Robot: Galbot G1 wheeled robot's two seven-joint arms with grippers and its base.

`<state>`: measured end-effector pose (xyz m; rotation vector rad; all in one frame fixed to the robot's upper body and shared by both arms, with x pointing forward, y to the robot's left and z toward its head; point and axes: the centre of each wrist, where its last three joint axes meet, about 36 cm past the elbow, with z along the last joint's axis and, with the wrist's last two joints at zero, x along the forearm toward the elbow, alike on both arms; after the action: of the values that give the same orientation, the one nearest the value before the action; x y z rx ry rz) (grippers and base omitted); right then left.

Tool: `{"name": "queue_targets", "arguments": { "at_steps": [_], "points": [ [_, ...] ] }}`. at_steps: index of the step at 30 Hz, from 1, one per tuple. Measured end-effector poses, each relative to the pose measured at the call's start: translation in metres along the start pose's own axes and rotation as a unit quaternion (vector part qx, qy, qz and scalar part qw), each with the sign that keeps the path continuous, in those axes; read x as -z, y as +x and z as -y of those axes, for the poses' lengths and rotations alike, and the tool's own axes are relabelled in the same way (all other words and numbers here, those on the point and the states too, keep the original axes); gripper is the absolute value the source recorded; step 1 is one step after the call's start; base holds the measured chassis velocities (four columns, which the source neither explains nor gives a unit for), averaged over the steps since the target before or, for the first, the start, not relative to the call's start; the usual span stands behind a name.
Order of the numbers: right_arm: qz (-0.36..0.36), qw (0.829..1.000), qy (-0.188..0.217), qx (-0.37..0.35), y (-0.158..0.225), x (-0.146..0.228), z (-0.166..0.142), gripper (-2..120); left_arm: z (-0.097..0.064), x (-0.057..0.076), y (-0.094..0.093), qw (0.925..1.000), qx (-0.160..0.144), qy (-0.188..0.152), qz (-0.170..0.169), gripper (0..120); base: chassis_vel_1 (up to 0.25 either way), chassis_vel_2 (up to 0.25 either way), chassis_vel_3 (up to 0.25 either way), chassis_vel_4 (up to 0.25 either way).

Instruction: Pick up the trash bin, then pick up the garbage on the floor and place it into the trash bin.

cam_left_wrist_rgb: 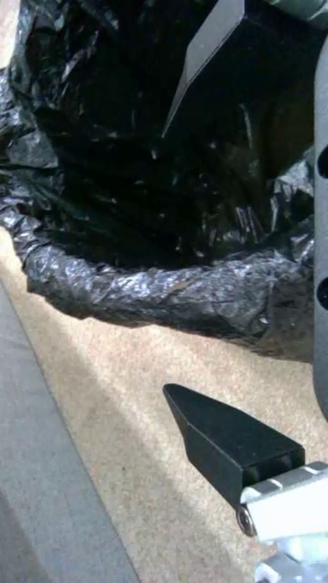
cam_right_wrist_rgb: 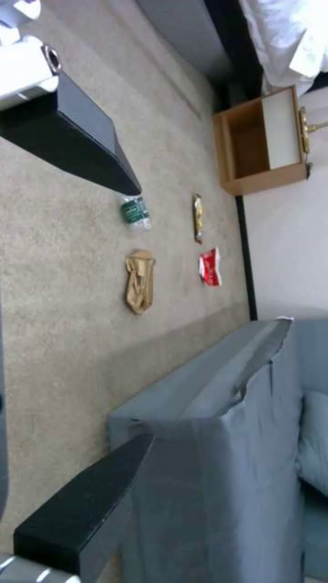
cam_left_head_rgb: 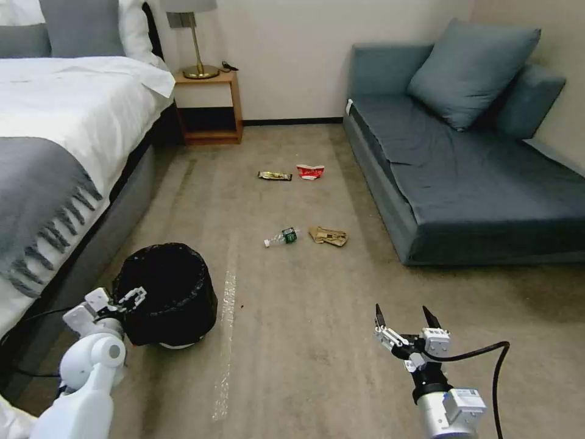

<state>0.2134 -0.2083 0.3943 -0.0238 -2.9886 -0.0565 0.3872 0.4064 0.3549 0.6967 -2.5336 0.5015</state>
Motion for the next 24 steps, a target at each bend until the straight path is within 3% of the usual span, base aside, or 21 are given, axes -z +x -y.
{"name": "queue_targets", "arguments": {
  "at_steps": [6,9,16,21,24],
  "points": [
    [-0.001,1.000,-0.001,0.002,-0.001,0.000,-0.001,100,0.001,0.000,-0.006,1.0000,0.000,0.004,-0.003,98,0.000,0.000,0.000,0.000],
    [-0.001,1.000,-0.004,0.007,0.000,0.000,-0.003,100,0.003,0.004,-0.009,0.9996,0.000,0.014,-0.025,95,0.000,0.000,0.000,0.000],
    [0.002,1.000,-0.007,0.014,0.000,0.005,-0.004,100,-0.002,0.001,-0.012,0.9985,0.000,0.016,-0.053,66,0.000,0.000,0.000,0.000],
    [0.002,1.000,-0.006,0.017,0.000,0.006,-0.004,100,-0.007,-0.002,-0.009,0.9980,-0.002,0.021,-0.060,52,0.000,0.000,0.000,0.000],
    [0.003,1.000,-0.008,0.020,0.000,0.010,-0.005,100,-0.010,-0.001,-0.004,0.9974,-0.005,0.028,-0.066,36,0.000,0.000,0.000,0.000]
  ]
}}
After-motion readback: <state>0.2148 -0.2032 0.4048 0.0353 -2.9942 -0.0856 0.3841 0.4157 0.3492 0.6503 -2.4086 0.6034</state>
